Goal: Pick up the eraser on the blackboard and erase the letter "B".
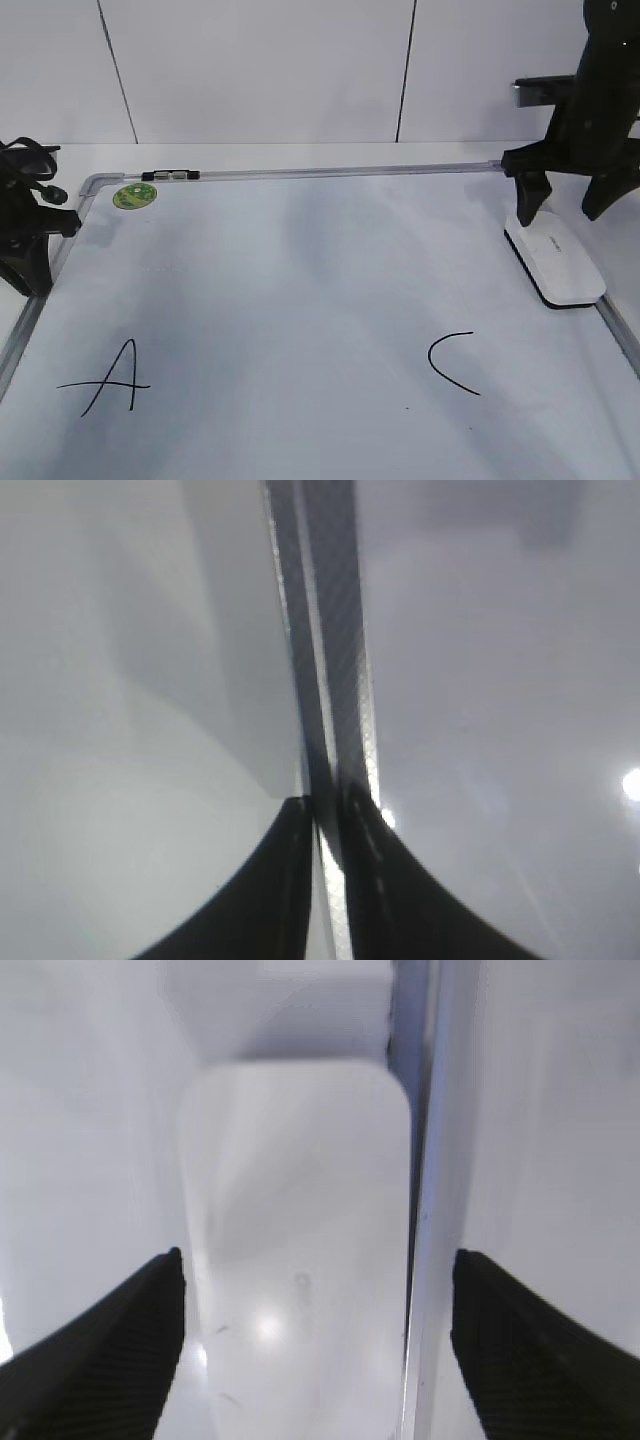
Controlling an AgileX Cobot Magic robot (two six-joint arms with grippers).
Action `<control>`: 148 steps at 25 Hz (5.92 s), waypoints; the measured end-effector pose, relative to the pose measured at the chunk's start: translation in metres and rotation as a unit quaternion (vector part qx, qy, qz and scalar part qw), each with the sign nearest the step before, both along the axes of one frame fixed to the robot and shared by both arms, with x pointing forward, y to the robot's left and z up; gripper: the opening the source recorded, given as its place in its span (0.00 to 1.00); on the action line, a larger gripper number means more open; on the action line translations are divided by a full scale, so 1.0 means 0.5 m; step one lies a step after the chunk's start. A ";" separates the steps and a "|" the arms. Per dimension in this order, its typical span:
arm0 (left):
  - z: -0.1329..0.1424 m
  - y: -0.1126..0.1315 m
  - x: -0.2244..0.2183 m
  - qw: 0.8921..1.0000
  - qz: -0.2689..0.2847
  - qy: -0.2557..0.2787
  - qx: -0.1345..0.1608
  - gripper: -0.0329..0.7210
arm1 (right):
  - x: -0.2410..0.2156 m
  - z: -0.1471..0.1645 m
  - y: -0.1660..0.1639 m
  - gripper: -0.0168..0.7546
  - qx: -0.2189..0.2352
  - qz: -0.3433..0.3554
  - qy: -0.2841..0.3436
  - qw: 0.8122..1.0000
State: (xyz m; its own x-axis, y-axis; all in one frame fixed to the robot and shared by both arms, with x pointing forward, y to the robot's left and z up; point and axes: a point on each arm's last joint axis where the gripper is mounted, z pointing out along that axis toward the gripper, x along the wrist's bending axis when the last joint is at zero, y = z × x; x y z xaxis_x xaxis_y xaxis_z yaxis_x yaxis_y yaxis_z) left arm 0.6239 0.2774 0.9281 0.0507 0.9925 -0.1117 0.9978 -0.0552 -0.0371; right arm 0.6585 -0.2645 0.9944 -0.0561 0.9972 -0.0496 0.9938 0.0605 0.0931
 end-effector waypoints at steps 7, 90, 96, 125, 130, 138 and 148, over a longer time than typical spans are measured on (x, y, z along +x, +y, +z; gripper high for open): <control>0.000 0.000 0.000 1.000 0.000 0.001 0.000 0.14 | 0.012 0.032 0.009 0.80 0.024 -0.007 -0.026 0.999; 0.378 0.031 -0.392 0.975 -0.032 -0.214 0.045 0.32 | -0.639 0.309 -0.063 0.74 0.020 -0.012 -0.278 0.960; 0.414 0.038 -0.492 0.957 -0.029 -0.285 0.054 0.32 | -0.672 0.283 -0.063 0.74 0.027 -0.012 -0.280 0.960; 0.255 0.040 -0.788 0.851 -0.012 -0.524 0.023 0.32 | -0.876 0.102 -0.079 0.74 0.029 0.029 -0.421 0.906; 0.255 0.042 -0.788 0.850 -0.004 -0.526 0.024 0.32 | -0.861 0.092 -0.075 0.74 0.035 0.031 -0.434 0.900; 0.255 0.041 -0.788 0.851 0.000 -0.525 0.025 0.32 | -0.860 0.094 -0.076 0.74 0.035 0.031 -0.438 0.898; 0.255 0.041 -0.787 0.850 0.017 -0.525 0.034 0.32 | -0.860 0.094 -0.082 0.74 0.004 0.011 -0.440 0.898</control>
